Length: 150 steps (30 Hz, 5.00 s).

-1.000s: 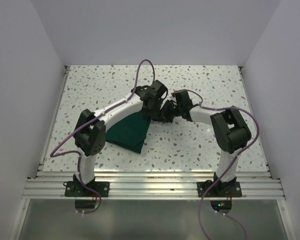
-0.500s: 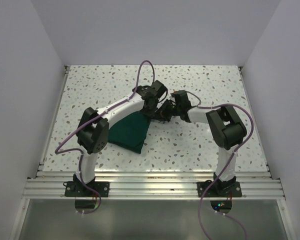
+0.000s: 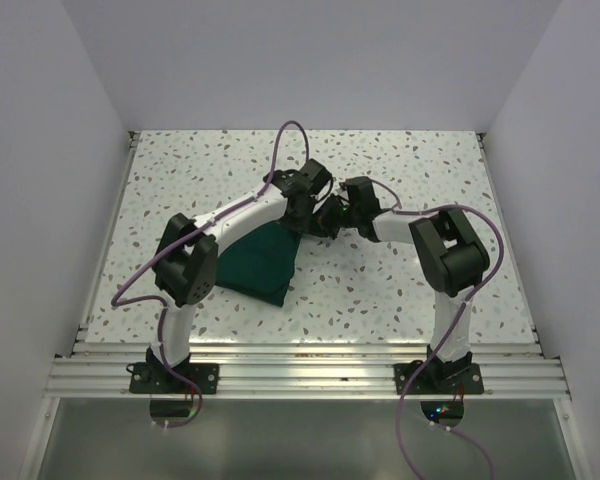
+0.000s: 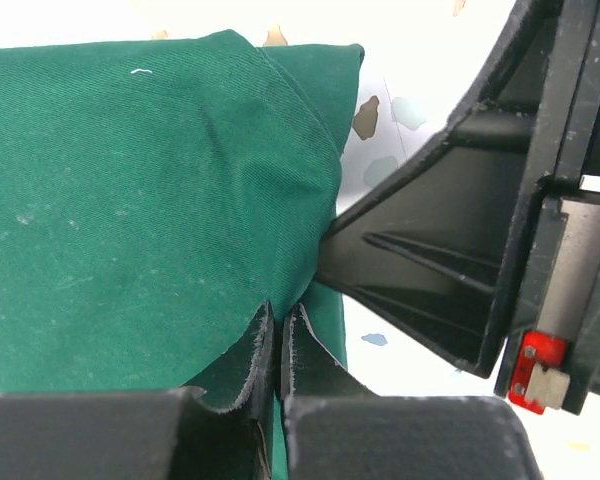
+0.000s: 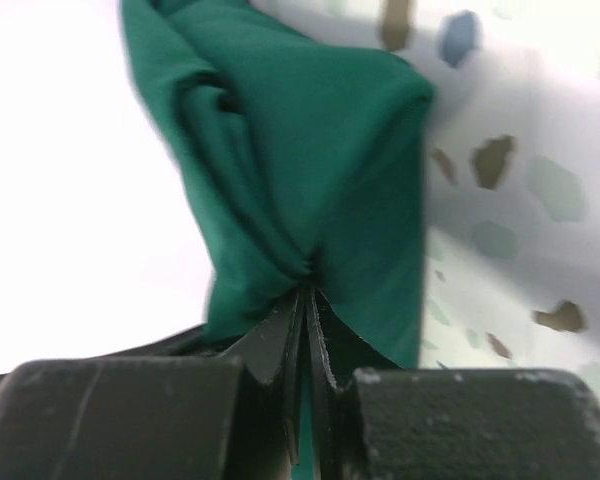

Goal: Prepare the surgical pack

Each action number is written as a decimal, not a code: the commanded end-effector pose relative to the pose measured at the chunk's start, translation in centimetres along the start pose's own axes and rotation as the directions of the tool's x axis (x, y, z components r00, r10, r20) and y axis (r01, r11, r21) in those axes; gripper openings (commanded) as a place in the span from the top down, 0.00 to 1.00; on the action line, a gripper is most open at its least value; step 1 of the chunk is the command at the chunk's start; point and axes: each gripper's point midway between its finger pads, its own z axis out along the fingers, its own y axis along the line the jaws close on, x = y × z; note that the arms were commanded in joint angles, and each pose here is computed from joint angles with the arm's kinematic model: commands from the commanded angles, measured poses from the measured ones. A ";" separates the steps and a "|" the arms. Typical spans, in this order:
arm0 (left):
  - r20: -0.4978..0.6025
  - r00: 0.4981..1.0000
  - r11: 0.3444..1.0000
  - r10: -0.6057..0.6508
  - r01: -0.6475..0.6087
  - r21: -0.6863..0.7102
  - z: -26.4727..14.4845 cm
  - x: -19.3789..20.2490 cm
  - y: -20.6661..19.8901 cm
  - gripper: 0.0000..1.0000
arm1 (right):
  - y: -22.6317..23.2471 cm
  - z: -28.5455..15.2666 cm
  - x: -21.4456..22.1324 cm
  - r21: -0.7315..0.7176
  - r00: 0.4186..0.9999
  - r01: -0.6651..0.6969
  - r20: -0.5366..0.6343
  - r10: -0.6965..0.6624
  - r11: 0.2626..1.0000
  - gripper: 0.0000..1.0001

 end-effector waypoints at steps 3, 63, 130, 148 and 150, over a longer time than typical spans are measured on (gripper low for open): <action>0.067 0.998 0.998 0.000 -0.004 0.062 -1.8 -2.1 -1.0 1.00 | 4.5 -0.9 -0.4 -0.084 0.998 0.066 0.029 -0.064 0.994 0.94; 0.007 0.986 0.816 -0.164 0.132 0.563 2.3 -4.6 -1.9 1.00 | 0.2 -1.4 10.3 -0.261 0.913 0.277 -0.229 -0.338 0.925 1.00; 0.064 0.917 0.883 -0.393 0.357 0.304 -9.4 4.9 7.8 0.82 | -2.0 -9.6 11.7 0.075 0.753 0.612 -0.360 -0.551 0.787 1.00; -0.197 0.848 0.858 -0.492 0.510 0.056 -2.1 19.3 8.8 1.00 | -2.4 -5.5 21.9 0.035 0.544 0.789 -0.504 -0.671 0.613 1.00; -0.207 0.848 0.862 -0.488 0.506 0.041 -1.4 19.4 8.9 1.00 | -2.6 -4.2 23.0 0.019 0.523 0.800 -0.511 -0.682 0.599 1.00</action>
